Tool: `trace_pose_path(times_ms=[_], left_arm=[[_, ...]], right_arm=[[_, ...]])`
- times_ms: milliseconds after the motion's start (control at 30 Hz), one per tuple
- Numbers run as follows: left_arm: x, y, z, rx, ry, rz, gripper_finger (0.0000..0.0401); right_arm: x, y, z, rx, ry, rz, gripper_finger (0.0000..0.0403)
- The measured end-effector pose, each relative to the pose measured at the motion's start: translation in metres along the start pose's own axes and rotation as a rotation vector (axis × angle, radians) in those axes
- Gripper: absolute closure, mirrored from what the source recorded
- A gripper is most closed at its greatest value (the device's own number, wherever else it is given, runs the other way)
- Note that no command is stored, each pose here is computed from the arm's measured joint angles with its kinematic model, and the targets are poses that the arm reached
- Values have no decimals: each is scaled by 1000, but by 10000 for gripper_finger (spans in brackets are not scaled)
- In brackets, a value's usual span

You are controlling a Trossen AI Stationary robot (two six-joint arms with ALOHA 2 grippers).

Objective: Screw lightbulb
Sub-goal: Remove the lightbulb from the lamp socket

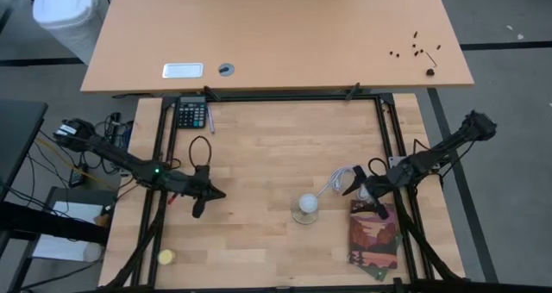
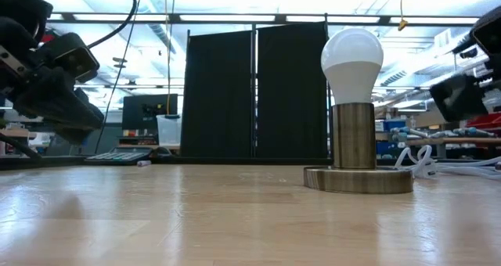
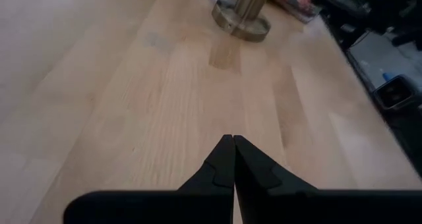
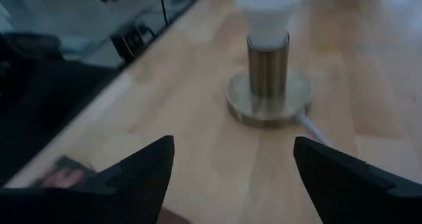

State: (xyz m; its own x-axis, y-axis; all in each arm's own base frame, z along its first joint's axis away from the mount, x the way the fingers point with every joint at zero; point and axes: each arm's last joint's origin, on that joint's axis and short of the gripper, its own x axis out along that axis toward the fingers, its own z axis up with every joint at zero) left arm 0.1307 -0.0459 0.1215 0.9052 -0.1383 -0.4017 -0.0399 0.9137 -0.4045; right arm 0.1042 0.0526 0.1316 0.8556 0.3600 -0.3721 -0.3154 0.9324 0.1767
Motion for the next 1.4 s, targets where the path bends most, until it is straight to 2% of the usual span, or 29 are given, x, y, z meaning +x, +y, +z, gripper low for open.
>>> trace_pose_path(times_ms=[233, 567, 767, 1033, 1200, 1400], left_arm=[[-9, -2, 7, -16, -63, -40, 394], [-28, 2, 8, -22, -86, -62, 394], [-35, 0, 14, -42, -164, -115, 394], [-36, 0, 15, -45, -173, -118, 394], [-38, 3, 20, -65, -226, -98, 394], [-43, 9, 27, -96, -315, -67, 394]], right_arm=[[-12, 2, 13, 15, -177, 44, 80], [-32, 1, 28, 40, -421, 74, 80], [-31, 0, 28, 41, -412, 58, 82], [-31, -3, 28, 46, -419, 31, 82], [-32, -9, 29, 58, -432, -33, 81], [-33, -22, 31, 81, -459, -166, 81]])
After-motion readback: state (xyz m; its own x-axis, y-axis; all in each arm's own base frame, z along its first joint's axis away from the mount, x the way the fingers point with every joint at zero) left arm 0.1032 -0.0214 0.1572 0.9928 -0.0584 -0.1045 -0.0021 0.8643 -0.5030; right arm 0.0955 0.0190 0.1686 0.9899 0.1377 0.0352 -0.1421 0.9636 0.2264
